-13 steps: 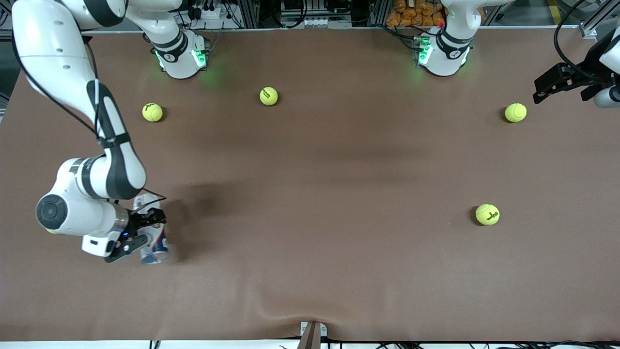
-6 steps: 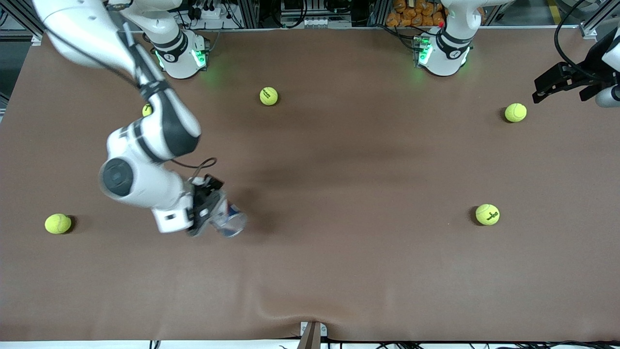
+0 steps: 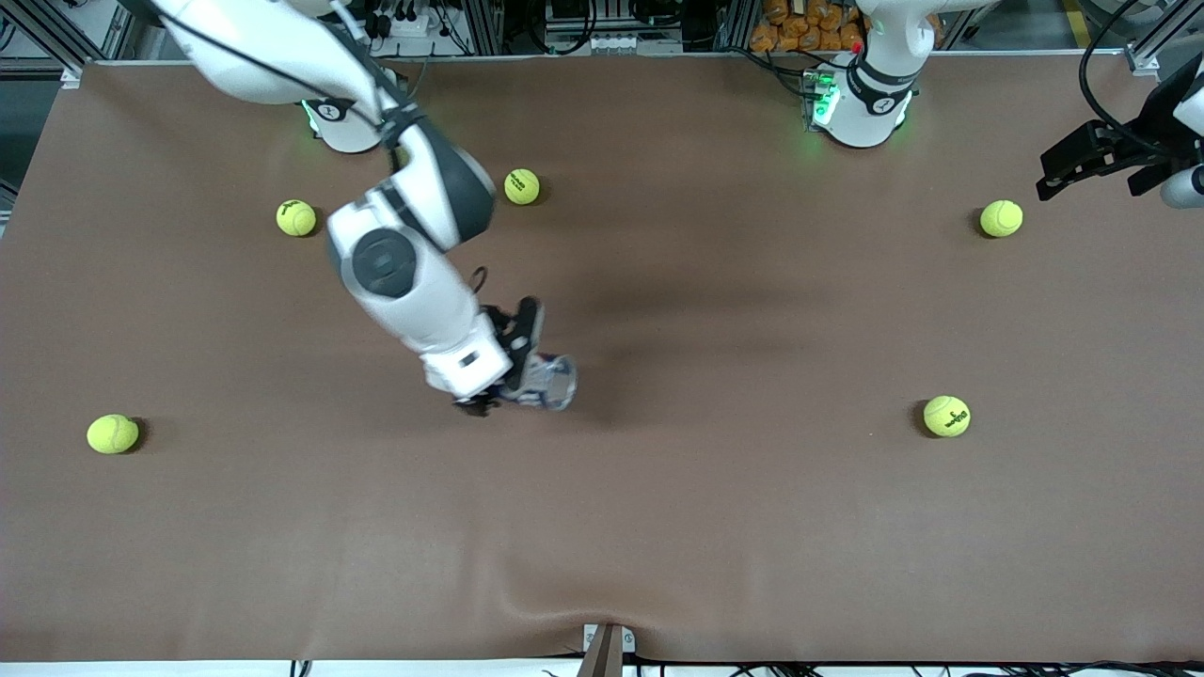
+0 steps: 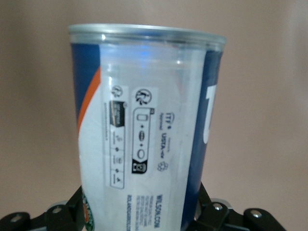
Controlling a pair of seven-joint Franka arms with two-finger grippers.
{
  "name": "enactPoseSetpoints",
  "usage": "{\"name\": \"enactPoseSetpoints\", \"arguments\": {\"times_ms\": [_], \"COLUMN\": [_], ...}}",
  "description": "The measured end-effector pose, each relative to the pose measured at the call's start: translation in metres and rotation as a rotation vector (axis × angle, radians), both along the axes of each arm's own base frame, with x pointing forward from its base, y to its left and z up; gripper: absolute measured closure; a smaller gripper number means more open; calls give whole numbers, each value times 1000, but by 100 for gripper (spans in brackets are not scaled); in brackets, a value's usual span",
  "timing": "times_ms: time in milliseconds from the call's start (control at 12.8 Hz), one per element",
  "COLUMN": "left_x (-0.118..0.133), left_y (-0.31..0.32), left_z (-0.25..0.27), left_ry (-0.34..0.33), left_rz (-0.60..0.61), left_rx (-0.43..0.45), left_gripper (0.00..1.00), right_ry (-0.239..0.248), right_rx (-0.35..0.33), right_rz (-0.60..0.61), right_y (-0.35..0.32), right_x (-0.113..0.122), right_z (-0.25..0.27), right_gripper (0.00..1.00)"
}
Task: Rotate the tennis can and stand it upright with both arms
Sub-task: 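Carry the can with the right gripper to the table middle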
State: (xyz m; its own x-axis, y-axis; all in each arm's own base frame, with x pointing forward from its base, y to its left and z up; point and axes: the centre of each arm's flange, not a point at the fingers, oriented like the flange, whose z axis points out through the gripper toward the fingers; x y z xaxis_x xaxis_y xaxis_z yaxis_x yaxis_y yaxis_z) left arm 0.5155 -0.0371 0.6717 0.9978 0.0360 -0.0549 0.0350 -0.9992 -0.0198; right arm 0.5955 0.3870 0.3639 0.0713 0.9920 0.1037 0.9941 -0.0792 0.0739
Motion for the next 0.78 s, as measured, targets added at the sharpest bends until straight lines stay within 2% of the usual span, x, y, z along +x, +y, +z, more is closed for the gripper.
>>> {"name": "enactPoseSetpoints", "arguments": {"times_ms": [235, 549, 784], "left_x": [0, 0, 0], "left_y": [0, 0, 1], "left_z": [0, 0, 0], "left_ry": [0, 0, 0], "left_rz": [0, 0, 1], "left_rx": [0, 0, 0], "left_gripper": [0, 0, 0], "right_ry": [-36, -123, -139], "right_rx": [-73, -156, -169], "right_rz": [111, 79, 54], "right_y": [50, 78, 88], "right_x": [-30, -47, -54], "right_z": [-42, -108, -146], "right_gripper": [14, 9, 7]}}
